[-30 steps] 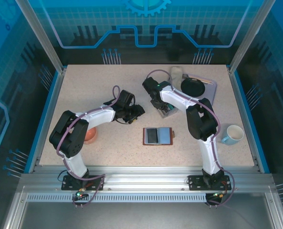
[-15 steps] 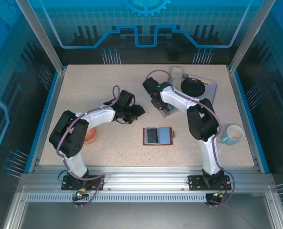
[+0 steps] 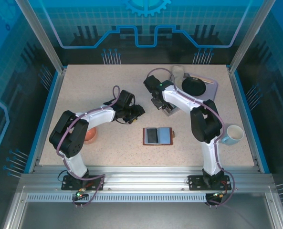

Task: Put the credit cards into the card holder
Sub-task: Pick up the credit card from the storage box.

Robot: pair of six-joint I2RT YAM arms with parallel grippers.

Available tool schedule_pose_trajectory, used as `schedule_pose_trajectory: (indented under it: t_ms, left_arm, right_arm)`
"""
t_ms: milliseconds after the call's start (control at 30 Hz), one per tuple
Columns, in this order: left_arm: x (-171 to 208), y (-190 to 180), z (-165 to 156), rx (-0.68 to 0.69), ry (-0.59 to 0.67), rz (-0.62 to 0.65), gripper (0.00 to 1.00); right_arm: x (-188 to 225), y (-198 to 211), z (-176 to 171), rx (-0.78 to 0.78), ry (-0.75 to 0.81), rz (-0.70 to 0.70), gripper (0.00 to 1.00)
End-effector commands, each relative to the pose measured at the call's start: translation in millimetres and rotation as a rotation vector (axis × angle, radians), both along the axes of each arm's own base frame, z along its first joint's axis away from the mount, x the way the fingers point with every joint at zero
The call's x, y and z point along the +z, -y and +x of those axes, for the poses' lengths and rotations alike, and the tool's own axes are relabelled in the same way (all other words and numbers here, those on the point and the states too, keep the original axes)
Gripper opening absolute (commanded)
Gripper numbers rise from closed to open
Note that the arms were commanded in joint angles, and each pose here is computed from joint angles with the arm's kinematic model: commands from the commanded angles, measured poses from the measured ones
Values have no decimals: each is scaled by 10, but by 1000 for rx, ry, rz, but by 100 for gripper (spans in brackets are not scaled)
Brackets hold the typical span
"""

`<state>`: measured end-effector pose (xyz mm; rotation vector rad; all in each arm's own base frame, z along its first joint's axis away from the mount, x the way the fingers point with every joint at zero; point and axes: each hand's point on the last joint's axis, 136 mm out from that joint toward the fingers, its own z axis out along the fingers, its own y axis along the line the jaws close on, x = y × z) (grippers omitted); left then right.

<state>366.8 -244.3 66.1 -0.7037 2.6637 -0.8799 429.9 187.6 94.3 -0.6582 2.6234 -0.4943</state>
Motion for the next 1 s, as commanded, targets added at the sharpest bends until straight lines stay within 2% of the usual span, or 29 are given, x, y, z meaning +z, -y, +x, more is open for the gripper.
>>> schedule_pose_trajectory:
  t_ms: [0, 133, 233, 333, 500, 600, 800, 967]
  left_arm:
    - [33, 21, 13, 4, -2, -34, 53]
    - [70, 37, 22, -7, 11, -44, 53]
    - [194, 94, 43, -28, 45, -81, 54]
    - [403, 179, 81, -62, 106, -157, 55]
    - [862, 408, 141, -142, 214, -384, 62]
    - [1140, 557, 160, -195, 264, -505, 67]
    - [1507, 753, 178, -282, 314, -668, 68]
    - [1673, 818, 129, -341, 345, -719, 63]
  right_arm:
    - [205, 71, -44, -21, 7, 32, 4]
    - [355, 24, -90, -24, 4, 109, 1]
    - [574, -55, -200, -42, -22, 281, 0]
    - [845, -151, -351, -65, -57, 573, 0]
    - [1265, -200, -550, -115, -144, 1166, 0]
    - [1393, -202, -625, -119, -204, 1362, 0]
    - [1474, -243, -719, -110, -253, 1483, 0]
    - [1445, -239, -711, -130, -275, 1515, 0]
